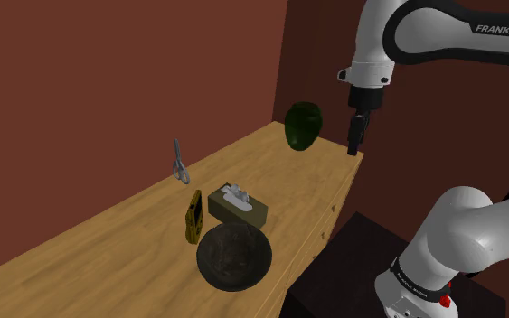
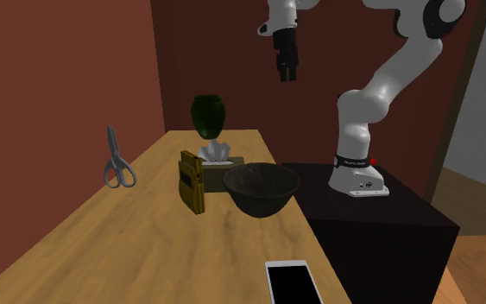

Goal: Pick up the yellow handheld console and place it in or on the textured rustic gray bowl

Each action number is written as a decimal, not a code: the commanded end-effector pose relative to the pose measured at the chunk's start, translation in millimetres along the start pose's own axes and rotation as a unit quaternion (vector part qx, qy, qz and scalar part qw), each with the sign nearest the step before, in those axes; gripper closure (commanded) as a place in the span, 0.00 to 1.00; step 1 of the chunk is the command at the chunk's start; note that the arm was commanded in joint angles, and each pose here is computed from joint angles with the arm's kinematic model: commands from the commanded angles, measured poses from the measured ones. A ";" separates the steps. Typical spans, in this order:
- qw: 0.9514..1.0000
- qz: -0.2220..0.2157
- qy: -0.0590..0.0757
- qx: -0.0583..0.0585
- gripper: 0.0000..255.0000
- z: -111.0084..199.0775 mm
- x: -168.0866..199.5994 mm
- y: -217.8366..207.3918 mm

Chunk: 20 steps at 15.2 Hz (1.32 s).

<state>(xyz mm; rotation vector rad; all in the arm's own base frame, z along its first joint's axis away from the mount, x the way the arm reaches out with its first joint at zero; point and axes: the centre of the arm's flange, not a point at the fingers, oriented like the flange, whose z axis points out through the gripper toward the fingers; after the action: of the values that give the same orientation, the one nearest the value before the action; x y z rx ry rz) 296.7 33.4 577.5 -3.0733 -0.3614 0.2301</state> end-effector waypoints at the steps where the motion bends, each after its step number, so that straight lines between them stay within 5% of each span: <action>1: 1.000 0.000 0.000 0.000 0.00 0.0 0.0 0.0; 10: 0.997 0.077 0.024 0.002 0.00 36.0 54.7 -94.4; 20: 0.986 0.162 0.050 0.005 0.00 71.9 133.4 -188.2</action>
<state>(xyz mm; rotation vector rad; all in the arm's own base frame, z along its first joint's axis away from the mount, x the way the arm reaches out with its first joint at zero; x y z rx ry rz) 365.0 238.8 502.3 -3.1041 0.1125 0.0945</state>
